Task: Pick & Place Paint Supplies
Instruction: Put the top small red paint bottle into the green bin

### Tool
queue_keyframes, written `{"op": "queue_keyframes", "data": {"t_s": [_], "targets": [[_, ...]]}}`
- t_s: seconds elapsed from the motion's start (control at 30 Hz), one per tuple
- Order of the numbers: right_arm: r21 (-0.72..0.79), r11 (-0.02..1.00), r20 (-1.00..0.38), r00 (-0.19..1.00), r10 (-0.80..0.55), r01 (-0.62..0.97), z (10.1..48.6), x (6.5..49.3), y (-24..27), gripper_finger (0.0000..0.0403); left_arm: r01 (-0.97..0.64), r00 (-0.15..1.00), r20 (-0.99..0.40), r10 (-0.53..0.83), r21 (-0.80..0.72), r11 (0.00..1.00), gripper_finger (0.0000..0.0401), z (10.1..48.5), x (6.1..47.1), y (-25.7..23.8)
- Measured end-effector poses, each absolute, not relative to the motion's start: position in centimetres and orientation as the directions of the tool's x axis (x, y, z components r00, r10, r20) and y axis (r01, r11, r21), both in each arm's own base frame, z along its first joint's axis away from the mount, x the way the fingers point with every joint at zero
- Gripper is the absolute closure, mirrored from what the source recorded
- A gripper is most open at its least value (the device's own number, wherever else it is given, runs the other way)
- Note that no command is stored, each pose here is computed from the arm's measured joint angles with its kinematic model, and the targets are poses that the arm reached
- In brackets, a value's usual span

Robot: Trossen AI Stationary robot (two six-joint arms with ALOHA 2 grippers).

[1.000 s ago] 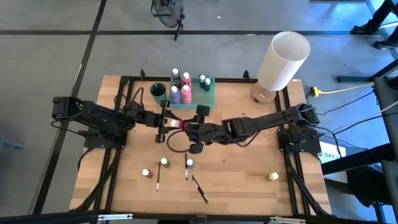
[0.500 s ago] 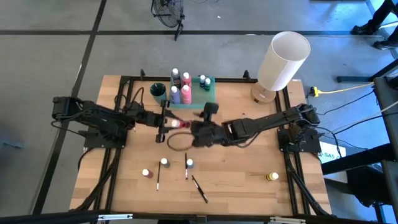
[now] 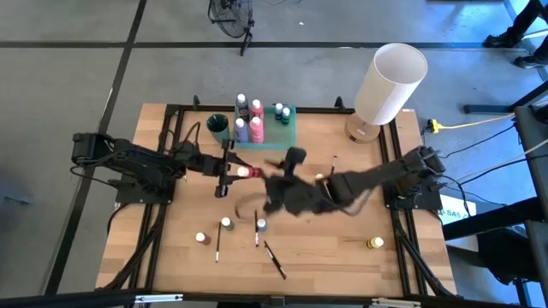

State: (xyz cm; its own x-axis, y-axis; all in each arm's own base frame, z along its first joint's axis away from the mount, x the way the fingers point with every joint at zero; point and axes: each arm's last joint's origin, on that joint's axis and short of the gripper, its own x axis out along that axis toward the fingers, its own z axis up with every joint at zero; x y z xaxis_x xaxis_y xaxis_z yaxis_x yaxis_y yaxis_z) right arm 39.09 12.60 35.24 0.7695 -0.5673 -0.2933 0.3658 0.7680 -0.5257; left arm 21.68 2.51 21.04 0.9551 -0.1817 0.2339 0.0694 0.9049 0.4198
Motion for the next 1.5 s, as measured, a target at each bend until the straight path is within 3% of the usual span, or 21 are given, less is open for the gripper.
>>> {"op": "queue_keyframes", "data": {"t_s": [0.3, 0.57, 0.8, 1.0, 1.2, 1.5], "targets": [[-0.362, 0.918, -0.303, 0.91, -0.282, 0.164, 36.8, 39.5, 14.3, 0.0235, 0.005, 0.97, 0.217, -0.113, 0.446, 0.895, 0.0258, 20.8, 21.8, 2.4], [-0.331, 0.919, -0.352, 0.875, -0.333, 0.216, 35.9, 40.3, 12.1, 0.0222, 0.014, 0.967, 0.217, -0.135, 0.482, 0.876, 0.0258, 20.8, 21.9, 2.0], [-0.29, 0.933, -0.387, 0.866, -0.318, 0.213, 35.6, 40.6, 11.1, 0.0158, 0.009, 0.973, 0.197, -0.117, 0.478, 0.879, 0.0258, 20.6, 21.9, 2.1], [-0.287, 0.931, -0.419, 0.844, -0.336, 0.228, 34.3, 41.4, 10.4, 0.0115, -0.055, 0.99, 0.141, -0.011, 0.452, 0.89, 0.0258, 20.3, 22.2, 2.4], [-0.286, 0.918, -0.437, 0.816, -0.38, 0.274, 33.2, 42.4, 9.0, 0.0107, -0.056, 0.998, 0.032, 0.047, 0.438, 0.897, 0.0258, 20.5, 23.3, 2.7], [-0.378, 0.854, -0.435, 0.746, -0.505, 0.358, 32.7, 41.8, 8.9, 0.0107, -0.114, 0.992, 0.003, 0.126, 0.45, 0.886, 0.0258, 20.4, 23.5, 3.0]]}}
